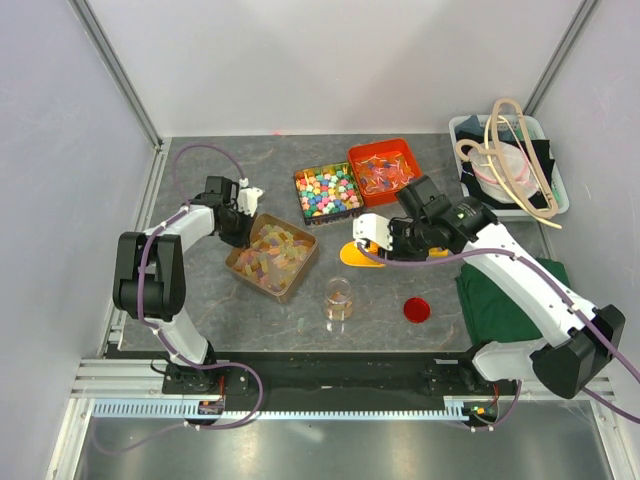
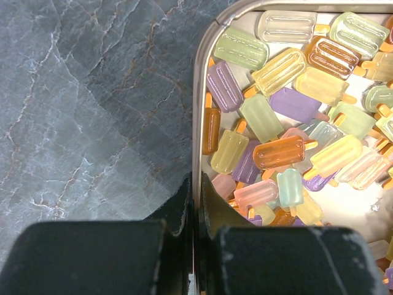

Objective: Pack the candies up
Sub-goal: Place the fake candies in the packing bottle.

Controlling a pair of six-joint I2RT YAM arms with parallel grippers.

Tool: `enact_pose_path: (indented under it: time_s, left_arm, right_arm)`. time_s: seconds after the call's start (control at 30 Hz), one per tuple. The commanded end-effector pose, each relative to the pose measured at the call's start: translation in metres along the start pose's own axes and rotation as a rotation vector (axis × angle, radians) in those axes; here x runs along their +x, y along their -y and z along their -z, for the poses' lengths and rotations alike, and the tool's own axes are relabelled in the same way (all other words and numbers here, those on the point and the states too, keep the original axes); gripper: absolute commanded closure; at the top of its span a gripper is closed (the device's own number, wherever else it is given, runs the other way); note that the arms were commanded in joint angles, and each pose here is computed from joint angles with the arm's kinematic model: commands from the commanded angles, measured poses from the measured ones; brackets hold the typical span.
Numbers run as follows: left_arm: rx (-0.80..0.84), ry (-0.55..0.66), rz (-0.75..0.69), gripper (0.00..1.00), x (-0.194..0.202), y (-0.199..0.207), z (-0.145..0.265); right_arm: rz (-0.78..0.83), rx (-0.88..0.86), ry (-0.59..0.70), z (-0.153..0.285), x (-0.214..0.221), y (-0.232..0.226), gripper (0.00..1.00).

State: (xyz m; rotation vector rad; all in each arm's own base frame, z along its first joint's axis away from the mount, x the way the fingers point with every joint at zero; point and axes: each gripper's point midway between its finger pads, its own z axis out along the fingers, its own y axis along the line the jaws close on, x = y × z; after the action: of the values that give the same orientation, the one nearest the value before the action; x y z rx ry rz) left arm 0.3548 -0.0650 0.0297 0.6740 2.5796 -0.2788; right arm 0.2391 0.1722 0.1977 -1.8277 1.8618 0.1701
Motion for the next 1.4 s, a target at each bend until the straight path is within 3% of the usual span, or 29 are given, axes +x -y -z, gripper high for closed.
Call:
enact_pose_path:
  time_s: [0.0,0.63,1.37]
  left_arm:
    - [0.046,0.071,-0.015,0.98,-0.016,0.005,0.002]
    - [0.04,0.053,-0.001,0.98,-0.009,0.0,-0.003]
    - [0.035,0.047,0.009,0.98,-0.006,-0.003,-0.004]
  right_arm:
    - [0.052,0.037,-0.075,0.019,0.016,-0.002,1.0]
    - [0.174,0.0,-0.114,0.028,-0.01,-0.025,1.0]
    - [0.388,0.031,-0.286,0.027,-0.018,-0.028,1.0]
